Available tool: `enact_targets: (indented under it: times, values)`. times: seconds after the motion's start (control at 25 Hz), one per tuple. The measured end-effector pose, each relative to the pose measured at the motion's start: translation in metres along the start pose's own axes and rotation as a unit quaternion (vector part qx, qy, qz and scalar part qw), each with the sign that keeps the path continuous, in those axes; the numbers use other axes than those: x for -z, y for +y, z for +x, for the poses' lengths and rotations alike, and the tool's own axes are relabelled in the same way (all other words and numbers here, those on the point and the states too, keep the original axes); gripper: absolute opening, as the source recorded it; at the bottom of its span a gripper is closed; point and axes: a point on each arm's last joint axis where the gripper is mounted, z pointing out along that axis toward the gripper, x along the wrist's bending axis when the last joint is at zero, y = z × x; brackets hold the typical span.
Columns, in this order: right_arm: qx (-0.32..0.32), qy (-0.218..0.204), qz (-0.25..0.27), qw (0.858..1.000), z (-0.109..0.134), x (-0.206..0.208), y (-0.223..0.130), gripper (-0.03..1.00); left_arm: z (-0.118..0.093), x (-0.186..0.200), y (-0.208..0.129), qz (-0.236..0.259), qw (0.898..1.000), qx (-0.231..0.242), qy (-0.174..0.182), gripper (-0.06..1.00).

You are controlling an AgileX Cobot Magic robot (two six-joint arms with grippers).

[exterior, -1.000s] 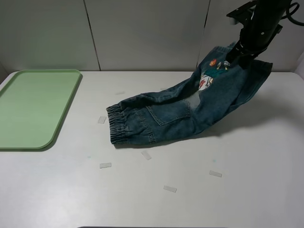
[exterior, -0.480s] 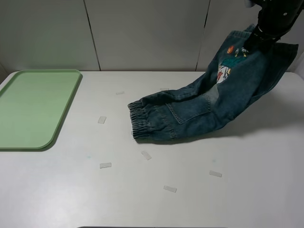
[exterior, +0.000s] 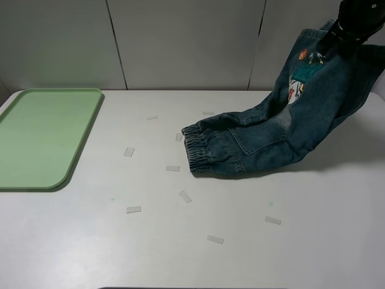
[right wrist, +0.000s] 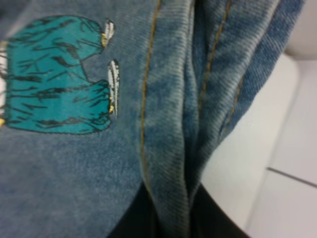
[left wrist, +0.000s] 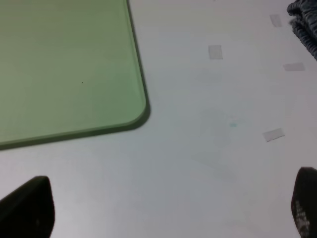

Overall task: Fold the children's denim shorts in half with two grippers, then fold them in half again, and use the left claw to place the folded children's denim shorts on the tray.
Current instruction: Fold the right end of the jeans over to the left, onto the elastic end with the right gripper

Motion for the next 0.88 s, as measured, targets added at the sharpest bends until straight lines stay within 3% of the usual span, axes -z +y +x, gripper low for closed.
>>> enact_targets:
  times: [0.16,0.48,0.88]
  values:
    - [-0.014,0.034,0.021,0.999,0.007,0.001,-0.003,0.03,0.000,0.000,0.000,0.000,1.000,0.000,0.000,0.95]
    - [0.001,0.053,0.009,0.999,0.034,0.010,0.007,0.03,0.000,0.000,0.000,0.000,1.000,0.000,0.000,0.95]
    - [0.029,0.084,-0.014,0.996,0.094,0.034,0.022,0.03,0.000,0.000,0.000,0.000,1.000,0.000,0.000,0.95]
